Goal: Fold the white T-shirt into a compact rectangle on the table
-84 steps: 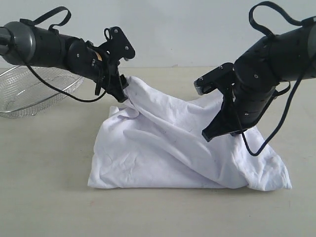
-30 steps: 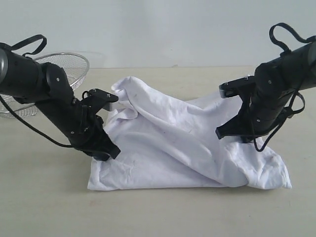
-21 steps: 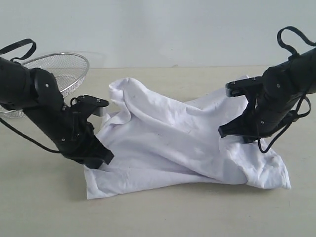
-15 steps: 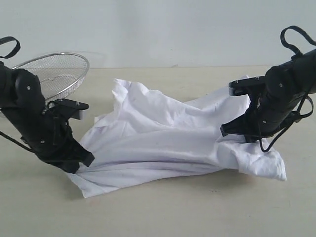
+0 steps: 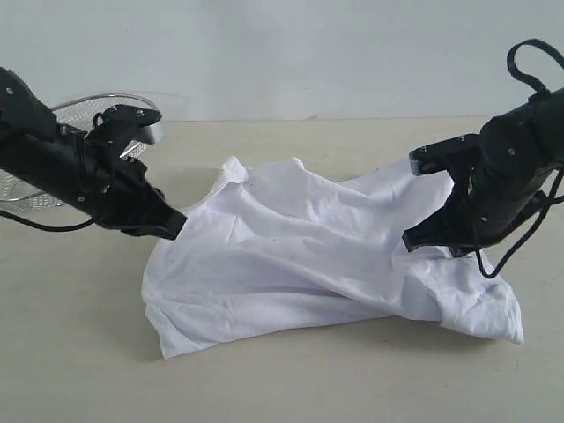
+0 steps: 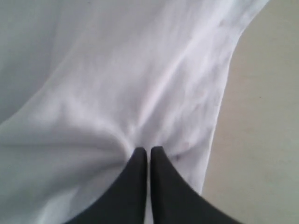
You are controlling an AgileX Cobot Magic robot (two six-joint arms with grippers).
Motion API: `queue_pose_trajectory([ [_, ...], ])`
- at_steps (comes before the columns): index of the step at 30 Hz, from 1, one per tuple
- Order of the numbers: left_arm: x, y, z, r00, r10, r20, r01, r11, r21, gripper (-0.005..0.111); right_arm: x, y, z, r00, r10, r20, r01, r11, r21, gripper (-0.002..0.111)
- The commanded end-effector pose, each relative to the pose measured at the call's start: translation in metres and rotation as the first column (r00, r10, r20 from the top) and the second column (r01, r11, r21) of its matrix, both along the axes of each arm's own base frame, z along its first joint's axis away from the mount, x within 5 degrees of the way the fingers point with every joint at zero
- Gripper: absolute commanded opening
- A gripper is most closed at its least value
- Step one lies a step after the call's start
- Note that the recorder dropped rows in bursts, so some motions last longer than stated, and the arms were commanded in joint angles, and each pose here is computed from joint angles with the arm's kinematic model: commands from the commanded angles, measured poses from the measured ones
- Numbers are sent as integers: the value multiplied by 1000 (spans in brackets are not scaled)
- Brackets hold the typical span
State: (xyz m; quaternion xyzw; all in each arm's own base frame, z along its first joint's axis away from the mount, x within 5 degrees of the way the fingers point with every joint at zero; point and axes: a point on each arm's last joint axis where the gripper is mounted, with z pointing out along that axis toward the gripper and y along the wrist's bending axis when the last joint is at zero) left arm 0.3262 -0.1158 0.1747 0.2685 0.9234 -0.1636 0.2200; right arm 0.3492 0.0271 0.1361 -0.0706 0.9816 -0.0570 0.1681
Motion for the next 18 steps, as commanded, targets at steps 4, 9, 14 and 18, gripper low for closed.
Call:
queue_pose_trajectory([
  [4,34,-31,-12,992,-40,116,42,999,-13,4,1,2,34,996,33,84,-31,999,-17,0],
  [9,59,-37,-28,994,-5,111,7,1000,-22,4,-4,-14,48,998,12,56,-9,998,-67,0],
  [14,79,-27,-35,990,37,136,-40,999,19,4,-7,-37,52,997,-68,39,71,995,-65,0],
  [18,86,-15,-51,992,69,103,-73,997,37,4,-8,-36,51,998,-55,23,55,998,-38,0],
])
